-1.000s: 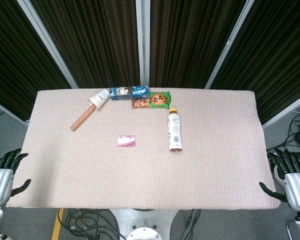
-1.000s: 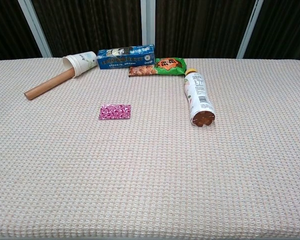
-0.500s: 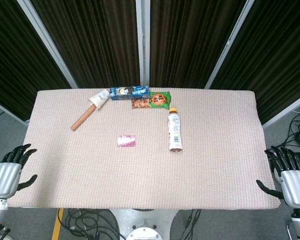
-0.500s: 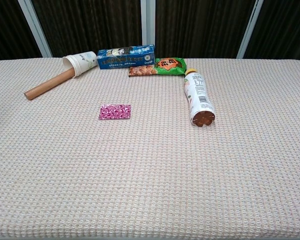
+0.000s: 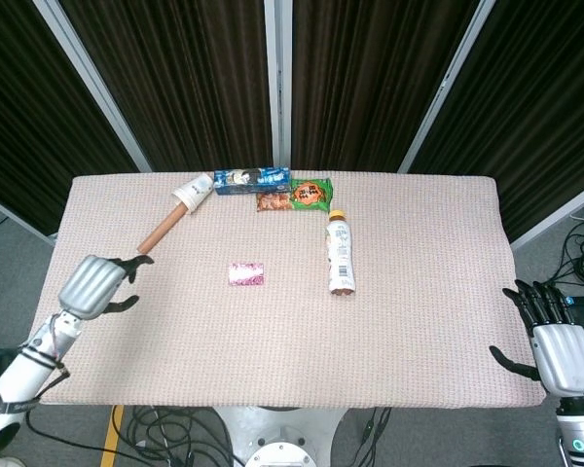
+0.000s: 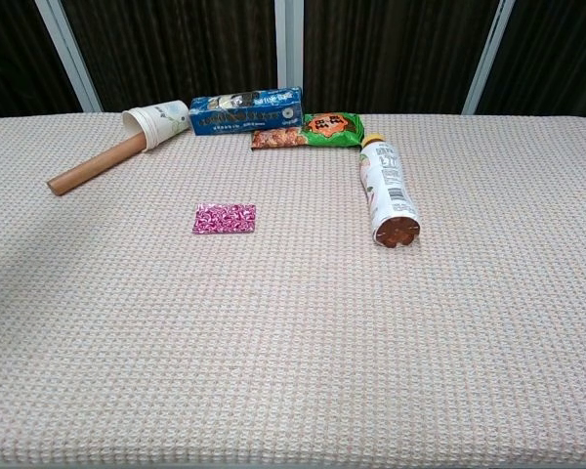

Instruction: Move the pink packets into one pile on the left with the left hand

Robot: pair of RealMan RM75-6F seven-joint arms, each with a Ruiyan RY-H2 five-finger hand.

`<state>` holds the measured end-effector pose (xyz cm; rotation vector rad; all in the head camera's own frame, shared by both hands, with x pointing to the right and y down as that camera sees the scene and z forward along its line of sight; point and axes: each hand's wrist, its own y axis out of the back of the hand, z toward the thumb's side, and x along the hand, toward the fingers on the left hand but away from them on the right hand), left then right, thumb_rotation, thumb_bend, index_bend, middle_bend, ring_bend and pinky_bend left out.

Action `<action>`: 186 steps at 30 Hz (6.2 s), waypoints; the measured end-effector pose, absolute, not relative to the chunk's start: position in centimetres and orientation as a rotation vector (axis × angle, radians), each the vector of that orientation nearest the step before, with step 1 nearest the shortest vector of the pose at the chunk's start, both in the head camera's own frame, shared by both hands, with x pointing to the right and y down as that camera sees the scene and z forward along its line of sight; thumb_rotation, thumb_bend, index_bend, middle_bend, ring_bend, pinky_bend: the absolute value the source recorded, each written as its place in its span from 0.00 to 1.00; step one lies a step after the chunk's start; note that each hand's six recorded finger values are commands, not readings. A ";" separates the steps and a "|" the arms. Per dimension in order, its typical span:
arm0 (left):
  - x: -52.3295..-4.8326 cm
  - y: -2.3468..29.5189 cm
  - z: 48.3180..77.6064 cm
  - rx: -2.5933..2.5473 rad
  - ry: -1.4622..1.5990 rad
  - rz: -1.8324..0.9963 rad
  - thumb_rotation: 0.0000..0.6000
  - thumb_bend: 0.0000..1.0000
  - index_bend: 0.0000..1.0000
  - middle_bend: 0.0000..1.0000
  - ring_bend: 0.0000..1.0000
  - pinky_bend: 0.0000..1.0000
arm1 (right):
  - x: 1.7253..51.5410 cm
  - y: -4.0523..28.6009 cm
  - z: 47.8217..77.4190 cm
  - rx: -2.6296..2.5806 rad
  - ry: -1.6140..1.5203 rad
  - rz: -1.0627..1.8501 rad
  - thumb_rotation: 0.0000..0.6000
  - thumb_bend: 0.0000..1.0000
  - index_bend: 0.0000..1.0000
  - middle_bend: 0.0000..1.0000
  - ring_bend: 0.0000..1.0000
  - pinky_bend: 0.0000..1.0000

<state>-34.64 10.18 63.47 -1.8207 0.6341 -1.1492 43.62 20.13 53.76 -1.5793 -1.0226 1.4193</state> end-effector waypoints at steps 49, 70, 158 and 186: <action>-18.3 6.6 79.6 -1.887 -0.001 -1.375 1.00 0.55 0.25 0.85 0.82 0.98 | 45.5 19.2 55.7 -1.578 -1.016 1.530 0.83 0.10 0.15 0.08 0.00 0.00; -17.5 10.6 77.8 -1.884 -0.168 -1.332 1.00 0.55 0.25 0.85 0.82 0.98 | 45.4 19.4 55.6 -1.585 -1.013 1.523 0.83 0.10 0.15 0.08 0.00 0.00; -17.8 7.5 76.4 -1.820 0.168 -1.465 1.00 0.30 0.34 0.84 0.82 0.89 | 45.6 20.0 55.0 -1.587 -1.029 1.510 0.84 0.10 0.15 0.08 0.00 0.00; -14.0 6.2 80.6 -1.820 0.268 -1.569 1.00 0.24 0.38 0.85 0.82 0.89 | 46.3 19.9 55.0 -1.563 -1.027 1.557 0.84 0.10 0.15 0.08 0.00 0.00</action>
